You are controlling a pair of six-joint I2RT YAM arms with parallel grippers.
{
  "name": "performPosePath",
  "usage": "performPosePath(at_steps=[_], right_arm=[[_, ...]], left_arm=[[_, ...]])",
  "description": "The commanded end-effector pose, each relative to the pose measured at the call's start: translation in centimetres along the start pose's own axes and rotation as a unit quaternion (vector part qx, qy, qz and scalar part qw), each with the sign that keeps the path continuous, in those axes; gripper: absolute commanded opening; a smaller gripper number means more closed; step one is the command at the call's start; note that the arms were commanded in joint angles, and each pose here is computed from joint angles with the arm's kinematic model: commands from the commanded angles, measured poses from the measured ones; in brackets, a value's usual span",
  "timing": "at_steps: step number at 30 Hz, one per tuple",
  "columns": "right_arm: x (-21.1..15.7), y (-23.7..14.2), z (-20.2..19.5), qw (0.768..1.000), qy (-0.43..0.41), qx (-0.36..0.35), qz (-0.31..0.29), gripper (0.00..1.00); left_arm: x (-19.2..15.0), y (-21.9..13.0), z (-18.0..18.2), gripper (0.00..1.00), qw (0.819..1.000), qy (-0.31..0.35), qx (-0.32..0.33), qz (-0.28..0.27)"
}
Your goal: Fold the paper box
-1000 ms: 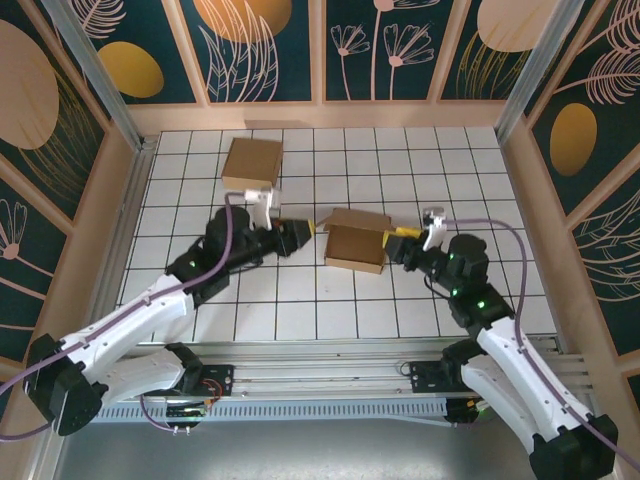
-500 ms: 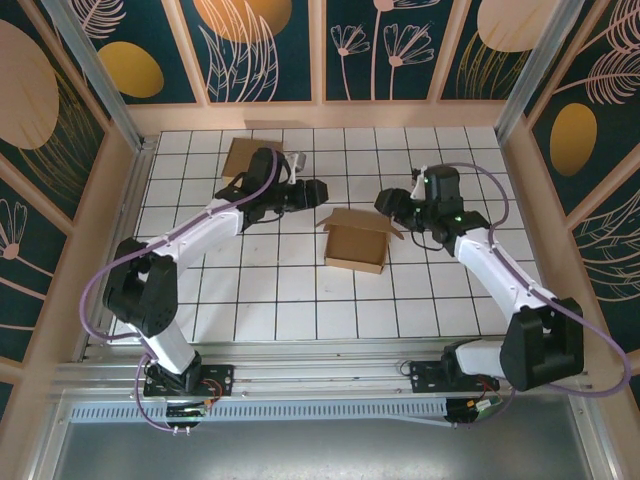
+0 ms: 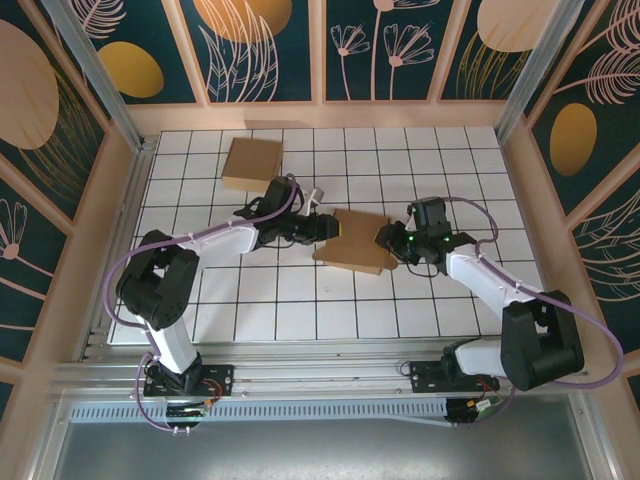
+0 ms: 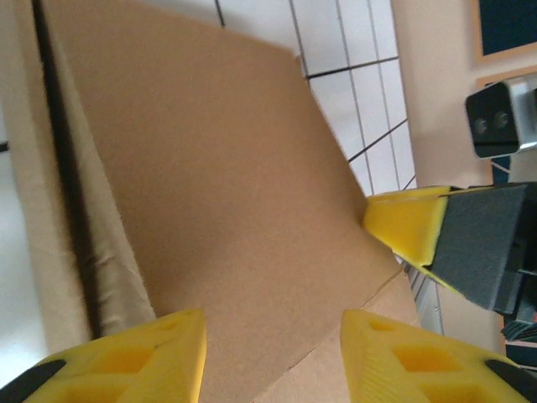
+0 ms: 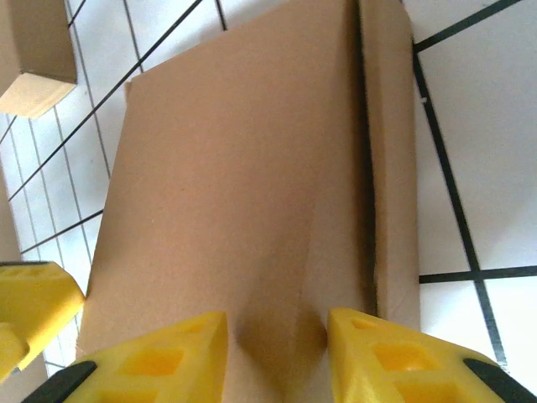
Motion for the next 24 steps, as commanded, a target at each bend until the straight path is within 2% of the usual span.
performPosePath(at_steps=[1,5,8,13,17,21,24], right_arm=[[0.5,-0.1,0.5,0.999,0.008,0.017,-0.027,0.38],[0.4,0.2,0.0,0.999,0.028,0.017,-0.034,0.40],[0.3,0.5,-0.8,0.999,0.026,0.002,-0.039,0.38],[0.2,0.9,-2.5,0.998,0.010,-0.033,-0.053,0.28],[-0.3,1.8,-4.6,0.995,-0.009,-0.083,-0.055,0.26],[-0.6,2.3,-5.3,0.994,-0.015,-0.100,-0.044,0.25],[0.6,1.2,-3.3,0.995,-0.021,-0.080,-0.063,0.32]], left_arm=[[-0.4,0.4,0.2,0.44,1.000,-0.001,0.003,-0.001],[-0.4,0.2,1.4,0.47,0.999,0.002,0.037,-0.015],[-0.8,0.5,2.2,0.48,0.999,-0.003,0.044,-0.011],[-1.5,0.9,3.6,0.36,0.998,-0.012,0.059,-0.010],[-1.7,1.0,5.1,0.30,0.995,-0.005,0.094,-0.012],[-1.4,0.6,3.7,0.31,0.997,0.008,0.074,-0.015],[0.5,-1.7,2.4,0.35,0.991,0.054,0.111,-0.058]])
Point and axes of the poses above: each hand's point on the last joint's axis, 136 mm out from that joint toward the fingers, its own y axis out along the fingers, its own z axis along the line the jaws close on, x = y × z, the point moved 2 cm from there along -y, back along the fingers, and after that the axes turned 1 degree about y, right-handed, at the moved point
